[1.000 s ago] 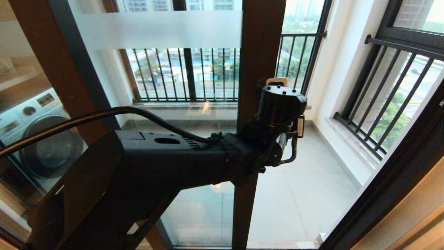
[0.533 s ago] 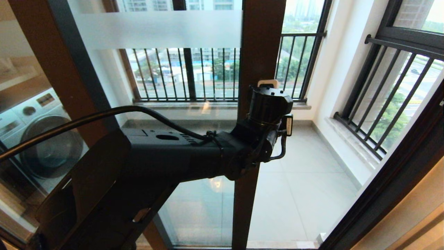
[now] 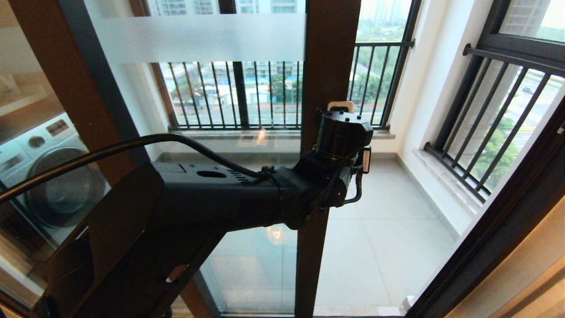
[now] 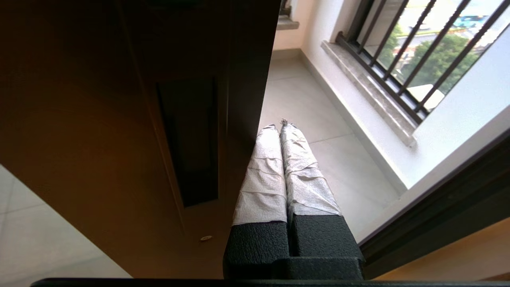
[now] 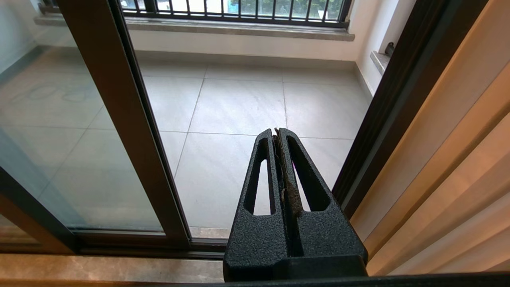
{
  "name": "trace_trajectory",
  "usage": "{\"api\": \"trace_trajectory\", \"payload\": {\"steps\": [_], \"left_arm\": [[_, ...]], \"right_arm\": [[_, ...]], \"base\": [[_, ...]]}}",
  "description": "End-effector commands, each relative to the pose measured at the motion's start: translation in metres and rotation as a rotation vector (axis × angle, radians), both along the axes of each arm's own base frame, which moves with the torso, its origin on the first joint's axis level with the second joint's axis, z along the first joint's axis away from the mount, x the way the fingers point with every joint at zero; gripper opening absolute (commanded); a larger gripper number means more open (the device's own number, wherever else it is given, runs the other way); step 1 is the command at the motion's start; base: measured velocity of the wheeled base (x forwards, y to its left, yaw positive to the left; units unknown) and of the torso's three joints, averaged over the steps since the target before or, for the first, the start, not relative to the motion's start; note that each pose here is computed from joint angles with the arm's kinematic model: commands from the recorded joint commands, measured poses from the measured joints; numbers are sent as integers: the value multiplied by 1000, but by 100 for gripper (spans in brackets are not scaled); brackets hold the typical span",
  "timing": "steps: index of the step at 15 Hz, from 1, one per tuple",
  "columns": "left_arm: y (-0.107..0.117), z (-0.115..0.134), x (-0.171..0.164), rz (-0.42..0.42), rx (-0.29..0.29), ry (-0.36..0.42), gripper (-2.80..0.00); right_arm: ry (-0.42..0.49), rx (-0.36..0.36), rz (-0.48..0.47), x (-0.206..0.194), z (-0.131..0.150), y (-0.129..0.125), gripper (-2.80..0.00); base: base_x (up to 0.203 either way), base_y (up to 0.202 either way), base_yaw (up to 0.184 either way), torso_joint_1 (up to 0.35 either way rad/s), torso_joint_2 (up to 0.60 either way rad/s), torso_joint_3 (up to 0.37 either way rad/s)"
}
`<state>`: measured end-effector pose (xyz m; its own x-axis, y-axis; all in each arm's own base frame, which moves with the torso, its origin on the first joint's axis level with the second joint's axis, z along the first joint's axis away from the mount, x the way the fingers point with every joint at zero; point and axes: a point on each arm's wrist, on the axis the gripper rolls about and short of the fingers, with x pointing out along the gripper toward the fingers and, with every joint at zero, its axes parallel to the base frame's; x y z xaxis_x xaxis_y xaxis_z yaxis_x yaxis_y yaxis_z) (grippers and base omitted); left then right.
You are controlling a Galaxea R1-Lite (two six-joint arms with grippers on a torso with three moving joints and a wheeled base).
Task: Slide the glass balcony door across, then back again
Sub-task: Open the slid door
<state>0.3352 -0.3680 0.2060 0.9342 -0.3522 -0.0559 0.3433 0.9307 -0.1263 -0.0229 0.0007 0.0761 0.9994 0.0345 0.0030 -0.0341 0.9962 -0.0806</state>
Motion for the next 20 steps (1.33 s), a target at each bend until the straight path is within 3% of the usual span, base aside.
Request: {"api": "trace_trajectory", "payload": {"steps": [1, 10, 20], "left_arm": [[7, 9, 1, 26, -14, -12, -280], [26, 7, 0, 81, 17, 18, -280], [72, 1, 14, 171, 33, 29, -280]], "right_arm": [[1, -1, 1, 0, 0, 0, -280], [1, -1, 1, 0, 0, 0, -280], [1, -1, 1, 0, 0, 0, -280]], "base": [[0, 0, 0, 0, 0, 0], [0, 0, 0, 0, 0, 0], [0, 0, 0, 0, 0, 0]]}}
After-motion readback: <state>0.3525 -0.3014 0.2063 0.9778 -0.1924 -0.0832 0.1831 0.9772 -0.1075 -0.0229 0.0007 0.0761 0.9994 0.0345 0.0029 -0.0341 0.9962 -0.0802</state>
